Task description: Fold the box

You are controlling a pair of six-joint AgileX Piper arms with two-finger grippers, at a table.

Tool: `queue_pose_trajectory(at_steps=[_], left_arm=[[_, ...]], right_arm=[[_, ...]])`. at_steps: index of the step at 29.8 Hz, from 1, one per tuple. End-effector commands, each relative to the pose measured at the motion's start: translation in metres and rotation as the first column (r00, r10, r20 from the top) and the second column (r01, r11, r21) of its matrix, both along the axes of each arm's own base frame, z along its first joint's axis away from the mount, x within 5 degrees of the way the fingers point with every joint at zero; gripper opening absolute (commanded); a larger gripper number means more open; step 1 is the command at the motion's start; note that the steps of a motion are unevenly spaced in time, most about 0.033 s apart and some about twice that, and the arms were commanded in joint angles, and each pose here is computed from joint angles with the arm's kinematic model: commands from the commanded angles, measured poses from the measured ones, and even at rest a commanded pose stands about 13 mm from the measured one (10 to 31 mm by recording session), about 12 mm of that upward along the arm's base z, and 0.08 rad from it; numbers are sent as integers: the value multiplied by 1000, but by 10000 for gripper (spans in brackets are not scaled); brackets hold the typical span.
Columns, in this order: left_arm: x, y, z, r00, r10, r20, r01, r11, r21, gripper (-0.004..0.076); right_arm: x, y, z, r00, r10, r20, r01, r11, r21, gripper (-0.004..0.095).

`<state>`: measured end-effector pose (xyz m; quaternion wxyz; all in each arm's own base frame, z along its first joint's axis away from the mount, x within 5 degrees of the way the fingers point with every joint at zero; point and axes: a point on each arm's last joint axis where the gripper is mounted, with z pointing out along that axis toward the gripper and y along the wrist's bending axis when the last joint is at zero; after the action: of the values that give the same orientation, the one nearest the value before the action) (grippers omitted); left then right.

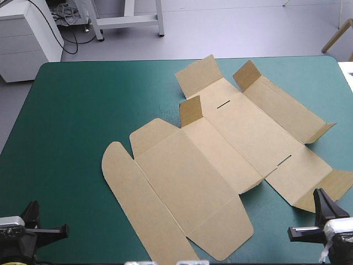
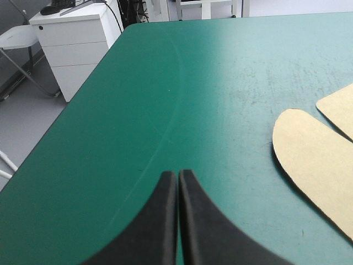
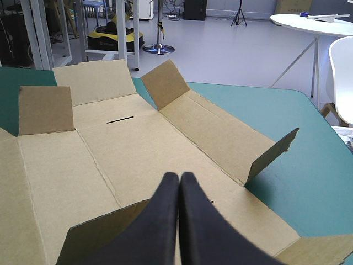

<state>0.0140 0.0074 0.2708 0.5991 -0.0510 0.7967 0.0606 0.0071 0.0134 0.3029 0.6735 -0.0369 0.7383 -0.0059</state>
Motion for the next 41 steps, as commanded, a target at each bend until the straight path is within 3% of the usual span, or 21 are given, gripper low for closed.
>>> queue_pose_trajectory(at_steps=[1,12,16,20,25,27,35,41], left_arm=[[-4,-1,14,993,-13,116,12,1000,13,-10],[-4,-1,14,993,-13,116,12,1000,13,-10],[-4,-1,14,993,-13,116,12,1000,13,-10],[-4,-1,14,993,-13,118,12,1000,14,-10],[-4,-1,14,993,-14,117,12,1000,17,-10],[-3,-1,13,993,-13,115,11,1000,17,-10],[-3,-1,13,993,-13,117,10,1000,20,-10],[-3,-1,13,993,-13,117,10,1000,20,-10]], right_arm=[[-6,0,13,994,-11,113,11,1000,2,-19],[-6,0,13,994,-11,113,11,1000,2,-17],[-6,0,13,994,-11,113,11,1000,2,26],[-6,0,13,994,-11,113,11,1000,2,239],[-6,-1,13,993,-19,113,19,1000,9,710],[-6,-2,13,993,-31,113,30,999,18,817],[-5,-3,13,993,-36,108,33,999,23,850],[4,-2,15,999,-31,12,28,988,151,851]])
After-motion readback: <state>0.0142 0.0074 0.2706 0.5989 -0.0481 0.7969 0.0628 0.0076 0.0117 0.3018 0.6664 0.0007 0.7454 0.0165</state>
